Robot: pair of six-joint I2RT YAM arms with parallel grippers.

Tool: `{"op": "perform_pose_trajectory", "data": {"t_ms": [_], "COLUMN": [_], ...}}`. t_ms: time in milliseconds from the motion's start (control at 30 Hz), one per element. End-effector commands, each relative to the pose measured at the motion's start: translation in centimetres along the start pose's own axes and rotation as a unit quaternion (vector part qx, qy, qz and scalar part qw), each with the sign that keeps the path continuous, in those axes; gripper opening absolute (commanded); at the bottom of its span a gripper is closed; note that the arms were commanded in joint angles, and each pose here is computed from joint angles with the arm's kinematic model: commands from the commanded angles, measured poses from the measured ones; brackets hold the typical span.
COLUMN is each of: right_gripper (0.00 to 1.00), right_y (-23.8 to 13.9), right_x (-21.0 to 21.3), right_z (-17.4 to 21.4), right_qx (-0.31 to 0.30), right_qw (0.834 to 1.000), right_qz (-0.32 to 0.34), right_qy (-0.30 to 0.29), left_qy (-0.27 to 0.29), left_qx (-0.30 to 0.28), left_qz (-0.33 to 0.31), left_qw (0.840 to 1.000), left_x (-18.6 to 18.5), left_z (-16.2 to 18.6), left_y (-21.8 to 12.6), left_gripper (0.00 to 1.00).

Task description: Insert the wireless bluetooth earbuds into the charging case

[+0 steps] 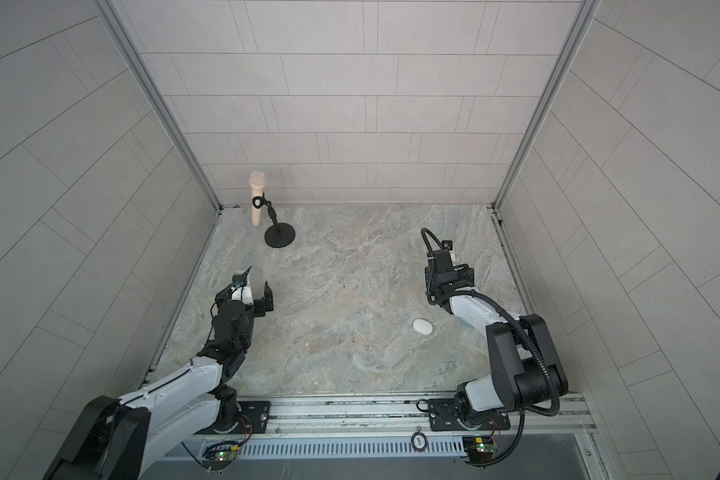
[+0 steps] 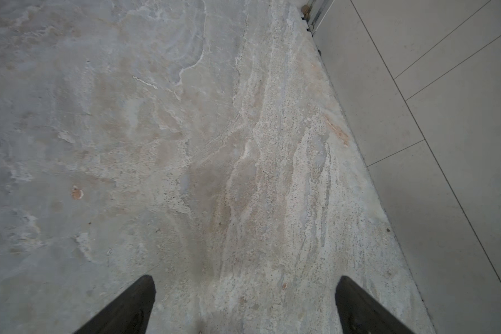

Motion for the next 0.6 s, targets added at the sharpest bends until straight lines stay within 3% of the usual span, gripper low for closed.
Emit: {"op": "perform_pose_trajectory", "data": {"t_ms": [0, 300, 467, 567], "right_gripper": [1.00, 1.00, 1.00, 1.00], "right_y": [0.1, 0.9, 1.1, 1.4], "right_x": [0.1, 0.4, -0.1, 0.1], "right_z": [-2.0, -0.7, -0.4, 0.6], "right_qx": [-0.083, -0.133, -0.133, -0.154], "right_qw": [0.996, 0.991, 0.990, 0.986], "right_qz": [-0.001, -0.018, -0.038, -0.053], "right_qy": [0.010, 0.010, 0.026, 0.024], "left_qy": [-0.022, -0.022, -0.016, -0.016], "left_qx": [-0.066, -0.054, 0.000, 0.001], "left_qz": [-0.003, 0.015, 0.012, 0.013], "left_qw": [0.998, 0.998, 1.000, 1.000], "left_x": [0.6, -0.8, -0.7, -0.8], "left_z": [-2.6, -1.5, -1.4, -1.4], "left_y": [1.2, 5.2, 6.8, 6.8], "left_gripper": [1.00, 1.00, 1.00, 1.00]}}
Point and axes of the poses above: each gripper's point midway between its finger pads, its own y axis out along the fingers, its own x axis along the line the jaws close on, z = x × y, the point moved 4 cm from there along -y, back along the fingers, and after that the axes turned 10 degrees about y, right-handed, at the moved point
